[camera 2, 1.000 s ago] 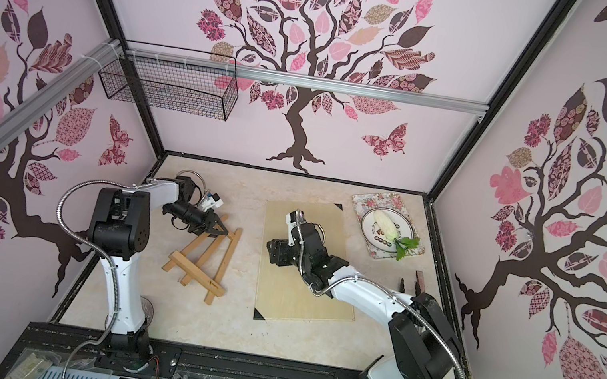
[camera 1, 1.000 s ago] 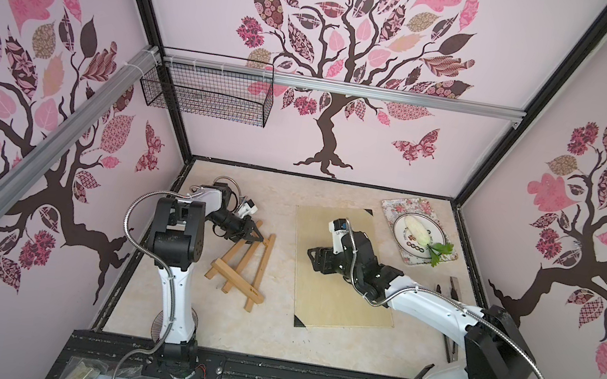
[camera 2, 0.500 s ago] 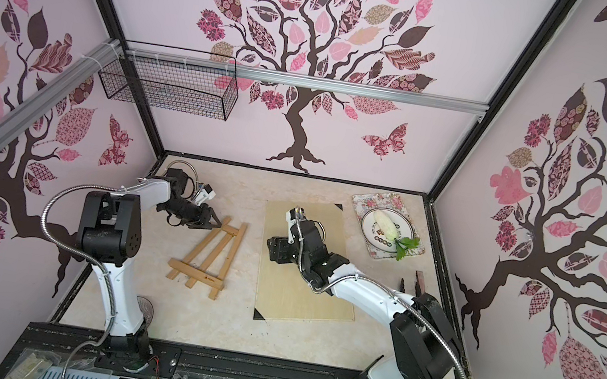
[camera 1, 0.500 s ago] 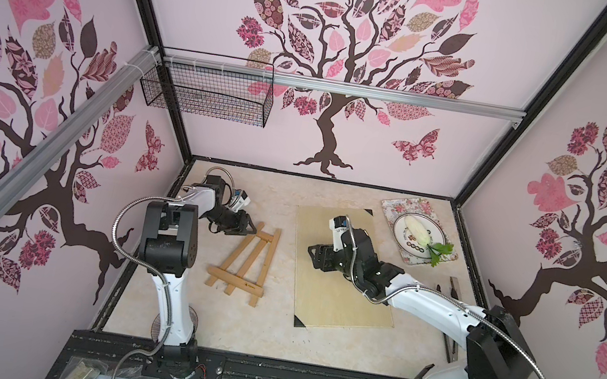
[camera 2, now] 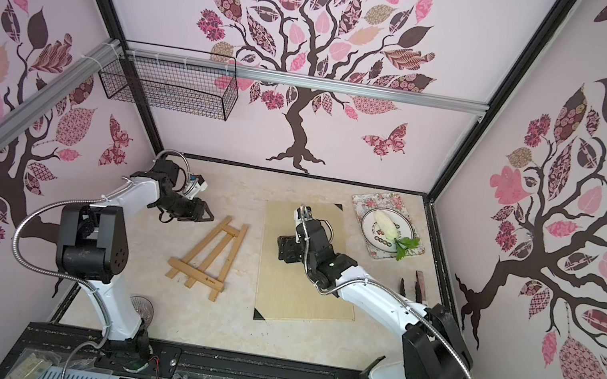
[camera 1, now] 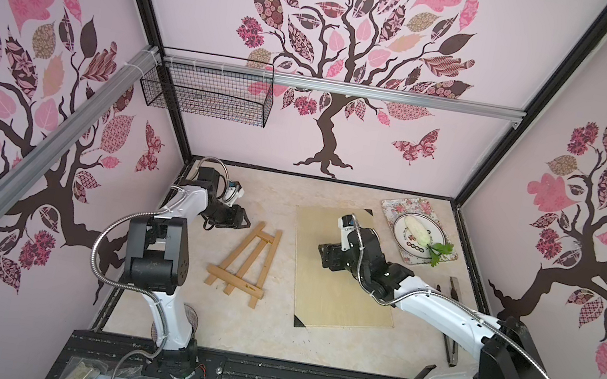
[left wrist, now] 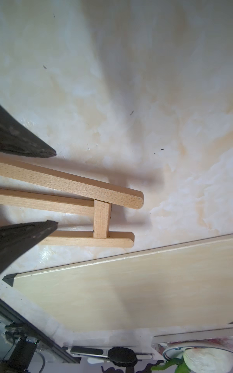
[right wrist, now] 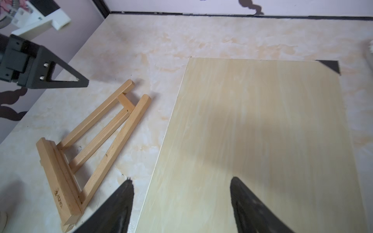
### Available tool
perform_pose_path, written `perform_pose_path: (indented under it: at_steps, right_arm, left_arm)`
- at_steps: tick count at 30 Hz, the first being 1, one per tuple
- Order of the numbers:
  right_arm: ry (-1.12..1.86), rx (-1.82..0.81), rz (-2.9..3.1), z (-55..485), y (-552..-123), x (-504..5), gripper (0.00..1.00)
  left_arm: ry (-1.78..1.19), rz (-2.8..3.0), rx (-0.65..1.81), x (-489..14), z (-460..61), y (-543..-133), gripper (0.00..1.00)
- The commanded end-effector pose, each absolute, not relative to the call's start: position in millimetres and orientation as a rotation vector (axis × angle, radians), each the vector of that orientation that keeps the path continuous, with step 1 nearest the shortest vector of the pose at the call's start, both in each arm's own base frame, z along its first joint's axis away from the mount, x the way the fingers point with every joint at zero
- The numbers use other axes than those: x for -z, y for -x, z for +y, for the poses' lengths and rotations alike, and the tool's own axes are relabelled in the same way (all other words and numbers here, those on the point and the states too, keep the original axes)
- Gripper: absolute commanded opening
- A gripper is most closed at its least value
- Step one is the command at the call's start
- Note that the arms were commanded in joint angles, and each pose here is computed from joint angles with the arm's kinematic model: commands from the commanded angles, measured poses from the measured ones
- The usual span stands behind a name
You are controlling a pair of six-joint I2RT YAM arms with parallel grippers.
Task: Disassemble the easel
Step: Reset both arms
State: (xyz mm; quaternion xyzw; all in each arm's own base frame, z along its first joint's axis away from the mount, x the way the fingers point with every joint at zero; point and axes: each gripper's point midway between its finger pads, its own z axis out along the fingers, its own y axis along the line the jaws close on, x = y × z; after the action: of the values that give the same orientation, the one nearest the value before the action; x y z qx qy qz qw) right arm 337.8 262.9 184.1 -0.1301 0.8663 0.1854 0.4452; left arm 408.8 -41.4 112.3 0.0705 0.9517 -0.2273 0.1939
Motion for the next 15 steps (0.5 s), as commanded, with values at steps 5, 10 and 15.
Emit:
perform_pose_path:
  at_steps: [5,10,15]
  right_arm:
    - [0.233,-0.037,1.946,178.6,-342.9,-228.9,0.99]
    - [0.127,0.142,1.835,118.6,-335.7,-231.8,1.00]
    - [-0.086,0.183,1.824,47.0,-331.6,-209.2,1.00]
  left_arm:
    - [-0.130,2.528,0.306,-165.7,-7.3,-398.9,0.63]
    - [-0.008,2.351,0.104,-199.5,17.1,-387.4,0.74]
    - [0.129,2.176,-0.014,-216.2,36.7,-372.3,0.82]
